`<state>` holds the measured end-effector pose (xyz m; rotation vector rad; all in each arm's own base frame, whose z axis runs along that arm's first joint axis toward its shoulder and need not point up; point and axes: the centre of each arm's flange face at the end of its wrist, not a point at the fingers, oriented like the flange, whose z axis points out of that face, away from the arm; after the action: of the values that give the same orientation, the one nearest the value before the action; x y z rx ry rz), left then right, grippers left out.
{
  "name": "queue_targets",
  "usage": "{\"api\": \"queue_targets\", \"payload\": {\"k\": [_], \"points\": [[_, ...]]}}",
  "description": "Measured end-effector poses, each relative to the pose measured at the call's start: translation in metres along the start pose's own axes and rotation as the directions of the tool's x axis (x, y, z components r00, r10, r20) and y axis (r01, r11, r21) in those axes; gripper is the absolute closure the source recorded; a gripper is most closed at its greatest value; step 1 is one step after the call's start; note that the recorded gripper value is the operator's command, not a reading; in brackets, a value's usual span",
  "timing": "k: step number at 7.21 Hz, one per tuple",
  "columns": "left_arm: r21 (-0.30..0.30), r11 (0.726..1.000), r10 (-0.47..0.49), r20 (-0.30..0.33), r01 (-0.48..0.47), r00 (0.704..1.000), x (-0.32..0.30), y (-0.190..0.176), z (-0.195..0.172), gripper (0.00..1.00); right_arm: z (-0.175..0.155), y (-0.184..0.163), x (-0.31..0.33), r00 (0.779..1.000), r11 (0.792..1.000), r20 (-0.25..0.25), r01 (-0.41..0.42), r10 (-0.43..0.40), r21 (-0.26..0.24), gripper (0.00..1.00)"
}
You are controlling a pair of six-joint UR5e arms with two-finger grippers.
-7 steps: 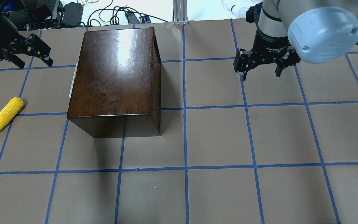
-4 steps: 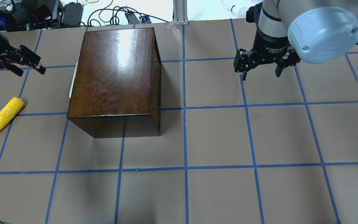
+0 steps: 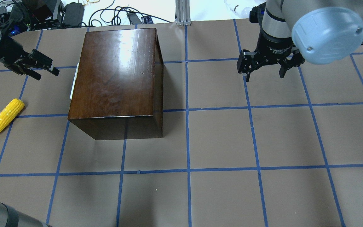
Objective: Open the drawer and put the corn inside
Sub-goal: 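Move the left gripper to the white drawer handle on the cabinet side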
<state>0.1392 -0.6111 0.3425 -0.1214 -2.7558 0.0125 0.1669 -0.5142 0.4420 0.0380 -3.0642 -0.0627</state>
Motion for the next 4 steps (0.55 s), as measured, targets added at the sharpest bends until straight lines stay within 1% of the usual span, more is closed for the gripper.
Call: {"api": "queue_targets", "payload": {"k": [2,4], "points": [[0.010,1.000,-0.017,-0.067,0.017,0.998,-0.007,-0.010,0.022,0.00,0.000,0.000,0.000,1.000,1.000,0.000,0.000,0.000,0.000,0.00],[-0.003,1.000,-0.023,-0.097,0.023,0.995,-0.012,-0.016,0.040,0.00,0.000,0.000,0.000,1.000,1.000,0.000,0.000,0.000,0.001,0.00]]}}
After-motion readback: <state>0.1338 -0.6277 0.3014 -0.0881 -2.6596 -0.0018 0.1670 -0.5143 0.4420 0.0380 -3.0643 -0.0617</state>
